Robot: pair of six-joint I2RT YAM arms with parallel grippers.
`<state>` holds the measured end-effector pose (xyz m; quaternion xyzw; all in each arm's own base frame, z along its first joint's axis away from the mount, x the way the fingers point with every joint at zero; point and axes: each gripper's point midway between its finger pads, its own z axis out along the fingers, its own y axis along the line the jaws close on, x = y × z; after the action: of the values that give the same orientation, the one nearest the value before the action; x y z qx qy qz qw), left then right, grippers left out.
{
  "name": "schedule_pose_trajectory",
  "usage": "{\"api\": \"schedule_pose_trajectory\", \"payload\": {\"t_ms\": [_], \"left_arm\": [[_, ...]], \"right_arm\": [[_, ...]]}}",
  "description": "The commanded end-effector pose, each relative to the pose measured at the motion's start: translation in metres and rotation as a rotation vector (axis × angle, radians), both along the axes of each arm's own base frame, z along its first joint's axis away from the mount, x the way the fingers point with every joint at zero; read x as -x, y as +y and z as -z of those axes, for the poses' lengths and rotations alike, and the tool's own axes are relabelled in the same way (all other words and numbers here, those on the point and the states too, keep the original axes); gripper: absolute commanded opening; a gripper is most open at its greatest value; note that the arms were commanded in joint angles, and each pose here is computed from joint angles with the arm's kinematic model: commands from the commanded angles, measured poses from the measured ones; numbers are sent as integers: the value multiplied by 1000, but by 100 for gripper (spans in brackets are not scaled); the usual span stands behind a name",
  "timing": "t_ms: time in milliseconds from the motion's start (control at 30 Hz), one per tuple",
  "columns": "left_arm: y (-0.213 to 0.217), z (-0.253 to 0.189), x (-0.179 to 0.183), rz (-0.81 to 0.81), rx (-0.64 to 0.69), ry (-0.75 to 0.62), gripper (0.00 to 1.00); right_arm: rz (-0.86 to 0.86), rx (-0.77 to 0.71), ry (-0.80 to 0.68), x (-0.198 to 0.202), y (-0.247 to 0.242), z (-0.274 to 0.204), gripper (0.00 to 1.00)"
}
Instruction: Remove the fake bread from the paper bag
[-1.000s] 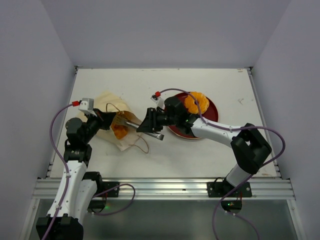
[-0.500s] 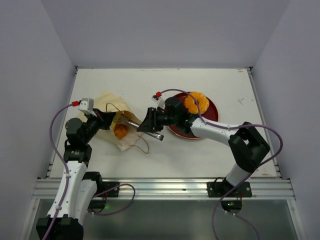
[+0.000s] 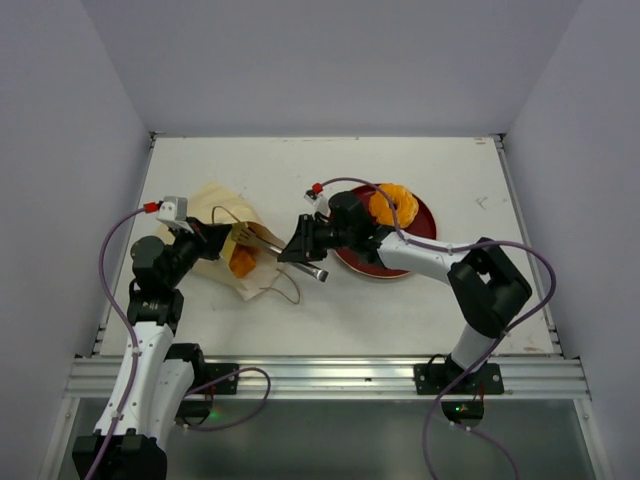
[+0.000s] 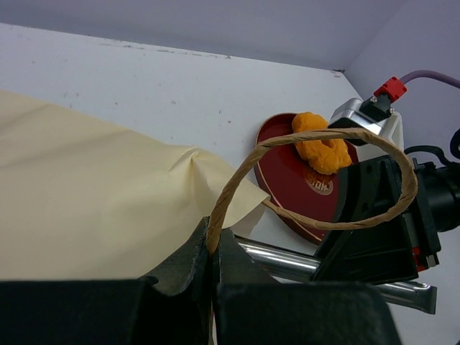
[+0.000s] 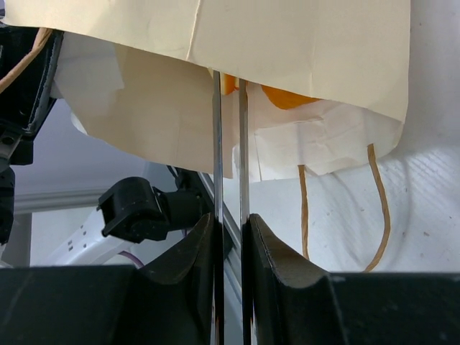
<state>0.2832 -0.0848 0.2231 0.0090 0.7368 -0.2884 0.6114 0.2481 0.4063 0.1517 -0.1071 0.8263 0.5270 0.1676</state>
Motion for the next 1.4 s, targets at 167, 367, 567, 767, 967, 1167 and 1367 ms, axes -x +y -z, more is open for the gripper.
{"api": "schedule_pose_trajectory", "payload": {"t_ms": [167, 367, 567, 767, 967, 1167, 1367], "left_arm": [[0, -18, -5, -7, 8, -81, 0], [9, -35, -12, -68, 23, -122, 0], [16, -49, -18, -122, 59, -152, 0], [21, -56, -22, -155, 79, -167, 0], [25, -60, -26, -183, 107, -176, 0], [27, -58, -31, -194, 109, -164, 0], [28, -59, -30, -199, 98, -166, 0]], "right_arm": [[0, -84, -119, -10, -6, -48, 0], [-13, -76, -143, -6, -21, -61, 0], [-37, -55, -190, 1, -38, -73, 0], [-92, 16, -228, 13, -56, -71, 0], [-144, 86, -292, 26, -72, -62, 0], [-174, 96, -385, 34, -84, -79, 0], [-190, 103, -463, 44, -96, -97, 0]]}}
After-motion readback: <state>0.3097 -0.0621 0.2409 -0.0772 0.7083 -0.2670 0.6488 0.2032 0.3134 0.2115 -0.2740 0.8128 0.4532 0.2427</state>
